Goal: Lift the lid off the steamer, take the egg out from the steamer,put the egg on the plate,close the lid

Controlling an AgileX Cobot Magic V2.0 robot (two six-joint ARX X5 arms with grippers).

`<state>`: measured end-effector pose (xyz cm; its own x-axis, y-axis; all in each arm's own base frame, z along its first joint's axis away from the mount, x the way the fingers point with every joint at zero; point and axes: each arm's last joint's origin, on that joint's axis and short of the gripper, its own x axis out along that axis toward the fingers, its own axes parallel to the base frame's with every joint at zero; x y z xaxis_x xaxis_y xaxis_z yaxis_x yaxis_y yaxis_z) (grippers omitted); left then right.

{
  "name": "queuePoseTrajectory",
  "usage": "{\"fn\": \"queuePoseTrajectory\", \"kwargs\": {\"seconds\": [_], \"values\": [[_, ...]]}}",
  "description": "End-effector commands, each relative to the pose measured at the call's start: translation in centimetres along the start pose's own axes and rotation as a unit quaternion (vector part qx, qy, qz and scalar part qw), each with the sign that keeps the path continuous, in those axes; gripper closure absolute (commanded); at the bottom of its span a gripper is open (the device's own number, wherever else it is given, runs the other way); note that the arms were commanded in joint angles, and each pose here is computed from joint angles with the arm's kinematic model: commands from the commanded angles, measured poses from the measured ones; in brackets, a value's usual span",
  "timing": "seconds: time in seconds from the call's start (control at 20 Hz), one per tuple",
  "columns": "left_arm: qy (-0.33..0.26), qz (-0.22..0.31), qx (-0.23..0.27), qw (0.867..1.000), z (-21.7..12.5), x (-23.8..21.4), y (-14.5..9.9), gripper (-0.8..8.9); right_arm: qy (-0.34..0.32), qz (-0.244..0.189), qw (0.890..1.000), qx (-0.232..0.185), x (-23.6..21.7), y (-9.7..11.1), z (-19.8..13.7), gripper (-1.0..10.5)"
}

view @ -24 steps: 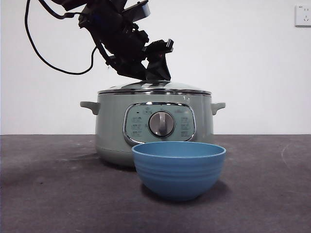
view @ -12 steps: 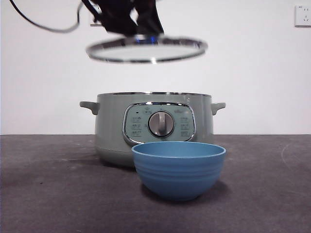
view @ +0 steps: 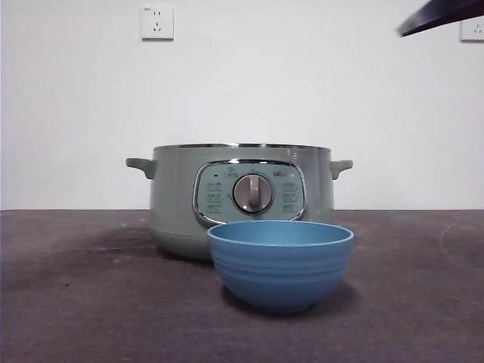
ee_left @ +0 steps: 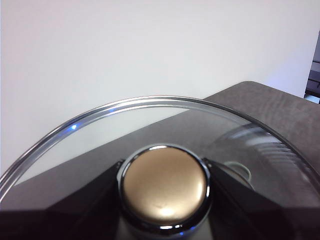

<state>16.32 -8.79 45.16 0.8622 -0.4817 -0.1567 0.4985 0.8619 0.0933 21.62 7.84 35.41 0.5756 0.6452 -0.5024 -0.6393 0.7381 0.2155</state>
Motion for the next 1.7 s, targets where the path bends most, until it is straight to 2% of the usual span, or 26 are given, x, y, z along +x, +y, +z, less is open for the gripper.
{"fn": "queuePoseTrajectory", "kwargs": {"seconds": [0.05, 0.25, 0.5, 0.65, 0.85, 1.05, 1.45, 1.5, 1.6, 1.65, 1.7], "values": [[-0.03, 0.015, 0.006, 0.999, 0.7, -3.0, 0.1, 8.21, 0.014, 0.002, 1.0, -0.01, 2.8, 0.5, 1.6, 2.9], [-0.028, 0.026, 0.004, 0.999, 0.4, -6.1, 0.1, 8.21, 0.047, -0.019, 0.998, -0.043, 8.0, 0.9, 4.1, 2.9], [-0.03, 0.025, -0.004, 0.999, 0.0, -8.4, 0.0, 8.21, 0.084, -0.048, 0.992, -0.083, 14.9, 1.4, 5.5, 2.9], [-0.028, 0.025, -0.004, 0.999, -0.1, -9.0, 0.0, 8.21, 0.101, -0.058, 0.988, -0.104, 19.2, 1.5, 5.2, 2.9], [-0.02, 0.024, -0.004, 0.999, -0.3, -9.2, -0.1, 8.21, 0.127, -0.087, 0.981, -0.114, 23.6, 0.4, 3.0, 2.9], [-0.02, 0.023, -0.004, 1.0, -0.3, -9.2, -0.1, 8.21, 0.135, -0.09, 0.98, -0.113, 25.9, -0.4, 1.7, 3.3], [-0.01, 0.022, -0.004, 1.0, -0.5, -9.3, -0.1, 8.21, 0.177, -0.091, 0.975, -0.098, 28.0, -1.4, -0.5, 3.3], [-0.01, 0.022, -0.004, 1.0, -0.5, -9.3, -0.1, 8.21, 0.179, -0.091, 0.975, -0.097, 28.0, -1.4, -0.6, 3.5], [-0.01, 0.023, -0.004, 1.0, -0.5, -9.3, -0.1, 8.21, 0.185, -0.091, 0.974, -0.092, 27.9, -1.5, -0.7, 4.8], [-0.01, 0.023, -0.004, 1.0, -0.5, -9.3, -0.1, 8.21, 0.19, -0.093, 0.973, -0.088, 27.8, -1.6, -0.8, 4.9], [-0.01, 0.023, -0.004, 1.0, -0.5, -9.3, -0.1, 8.21, 0.194, -0.094, 0.973, -0.084, 27.8, -1.7, -0.9, 5.7]]}}
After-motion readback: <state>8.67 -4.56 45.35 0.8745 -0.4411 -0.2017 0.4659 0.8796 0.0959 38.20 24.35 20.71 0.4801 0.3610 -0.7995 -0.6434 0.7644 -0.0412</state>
